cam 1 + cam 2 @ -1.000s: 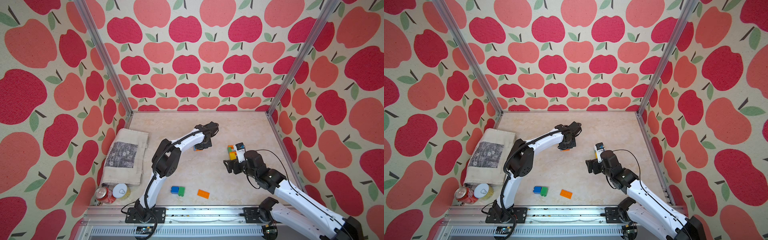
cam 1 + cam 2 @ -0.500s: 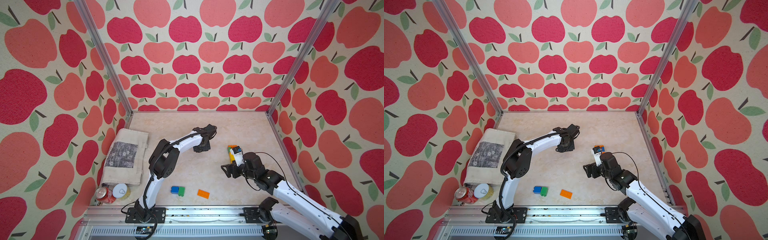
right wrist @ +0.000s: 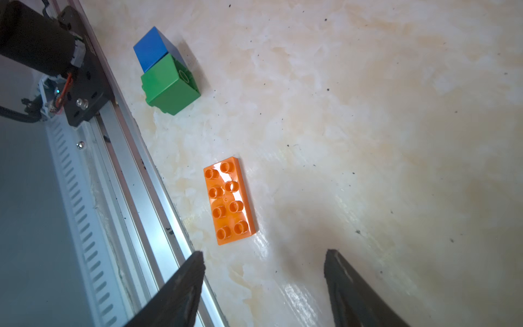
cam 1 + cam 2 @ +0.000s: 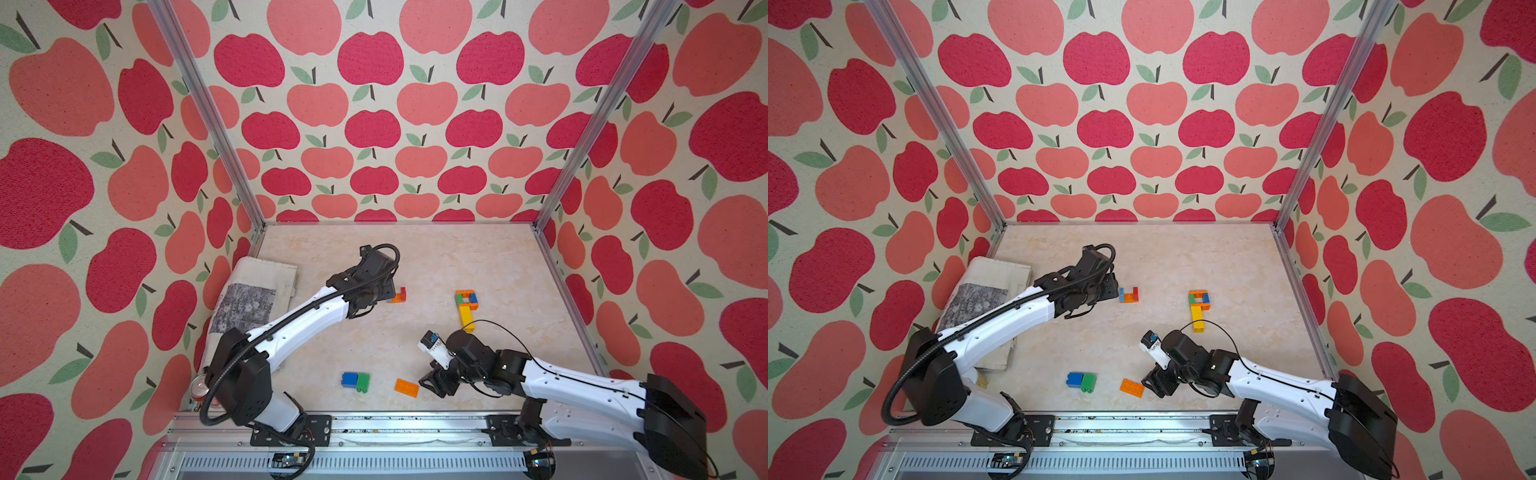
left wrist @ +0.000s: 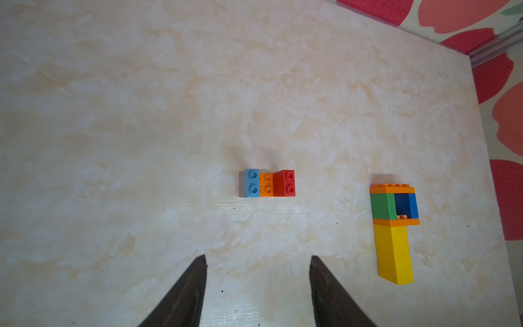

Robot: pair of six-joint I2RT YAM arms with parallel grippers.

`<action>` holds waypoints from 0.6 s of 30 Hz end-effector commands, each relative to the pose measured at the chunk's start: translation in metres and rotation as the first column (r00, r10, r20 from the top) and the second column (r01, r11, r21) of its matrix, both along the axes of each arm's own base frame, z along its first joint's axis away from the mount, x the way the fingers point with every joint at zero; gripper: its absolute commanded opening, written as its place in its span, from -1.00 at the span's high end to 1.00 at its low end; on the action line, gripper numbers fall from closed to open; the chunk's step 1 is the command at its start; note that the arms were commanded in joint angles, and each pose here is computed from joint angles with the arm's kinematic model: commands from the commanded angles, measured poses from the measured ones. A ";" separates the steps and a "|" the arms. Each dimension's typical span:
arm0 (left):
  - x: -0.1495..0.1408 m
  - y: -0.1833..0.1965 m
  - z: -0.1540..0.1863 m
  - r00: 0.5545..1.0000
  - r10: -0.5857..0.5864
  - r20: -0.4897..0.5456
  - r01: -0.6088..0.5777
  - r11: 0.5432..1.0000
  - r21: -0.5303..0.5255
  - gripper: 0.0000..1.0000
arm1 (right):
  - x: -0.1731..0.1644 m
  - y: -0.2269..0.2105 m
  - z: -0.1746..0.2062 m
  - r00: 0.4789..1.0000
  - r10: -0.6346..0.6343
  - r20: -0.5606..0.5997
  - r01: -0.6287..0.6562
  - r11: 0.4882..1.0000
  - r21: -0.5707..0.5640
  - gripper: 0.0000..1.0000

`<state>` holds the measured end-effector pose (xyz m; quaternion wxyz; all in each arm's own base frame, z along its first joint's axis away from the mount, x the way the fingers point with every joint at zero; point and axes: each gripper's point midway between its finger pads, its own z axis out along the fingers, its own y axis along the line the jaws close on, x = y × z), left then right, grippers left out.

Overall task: Assemble the letter p with lego
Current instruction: Assemble the lego brick with the lego brick, then pick up the lego brick from the center of the board.

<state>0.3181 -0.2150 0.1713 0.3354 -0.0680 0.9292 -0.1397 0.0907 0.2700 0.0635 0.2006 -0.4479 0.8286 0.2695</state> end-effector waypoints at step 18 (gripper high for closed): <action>-0.053 0.120 -0.015 0.965 0.186 0.184 -0.156 0.974 -0.165 -0.36 | -0.012 0.038 -0.037 0.961 0.237 0.145 -0.180 0.928 -0.326 -0.18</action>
